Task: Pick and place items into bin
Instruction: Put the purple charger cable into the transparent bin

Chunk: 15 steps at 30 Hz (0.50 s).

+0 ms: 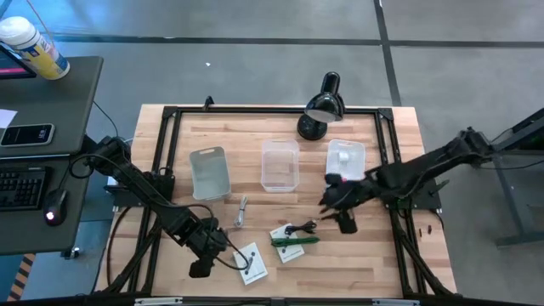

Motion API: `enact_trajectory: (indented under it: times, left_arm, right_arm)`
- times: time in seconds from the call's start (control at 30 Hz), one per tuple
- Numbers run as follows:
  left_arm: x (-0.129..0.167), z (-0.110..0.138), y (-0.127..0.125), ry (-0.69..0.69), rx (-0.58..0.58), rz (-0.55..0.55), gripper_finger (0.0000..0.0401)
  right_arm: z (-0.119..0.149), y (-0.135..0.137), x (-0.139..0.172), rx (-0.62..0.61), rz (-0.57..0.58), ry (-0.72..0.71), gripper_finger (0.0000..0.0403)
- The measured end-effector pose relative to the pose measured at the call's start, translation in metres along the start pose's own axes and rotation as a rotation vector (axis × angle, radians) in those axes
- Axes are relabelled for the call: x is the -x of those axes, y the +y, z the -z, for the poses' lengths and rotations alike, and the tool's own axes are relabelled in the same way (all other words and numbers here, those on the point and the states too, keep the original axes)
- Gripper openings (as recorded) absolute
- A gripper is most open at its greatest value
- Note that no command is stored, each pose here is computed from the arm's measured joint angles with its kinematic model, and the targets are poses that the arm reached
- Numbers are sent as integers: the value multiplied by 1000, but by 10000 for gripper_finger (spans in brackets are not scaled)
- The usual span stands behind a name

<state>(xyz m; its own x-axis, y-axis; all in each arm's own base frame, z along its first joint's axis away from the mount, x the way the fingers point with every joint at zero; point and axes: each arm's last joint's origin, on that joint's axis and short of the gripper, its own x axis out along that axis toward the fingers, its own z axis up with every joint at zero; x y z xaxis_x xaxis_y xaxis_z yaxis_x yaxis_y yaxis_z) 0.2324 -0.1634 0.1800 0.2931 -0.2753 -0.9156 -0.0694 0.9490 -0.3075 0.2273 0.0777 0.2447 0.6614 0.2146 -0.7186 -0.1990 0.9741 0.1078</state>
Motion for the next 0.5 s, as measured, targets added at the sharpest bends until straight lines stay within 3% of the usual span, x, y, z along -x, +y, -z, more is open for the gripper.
enact_trajectory:
  times: [0.17,0.33,0.5]
  left_arm:
    - [0,17,-6,55,9,-72,292]
    - [-1,33,-7,76,243,-195,292]
    - [-2,31,-9,-19,454,-204,292]
  right_arm:
    - [-1,6,-28,-39,34,4,205]
    - [-8,4,-38,-73,71,-62,199]
    - [-14,-3,-36,-143,132,-136,193]
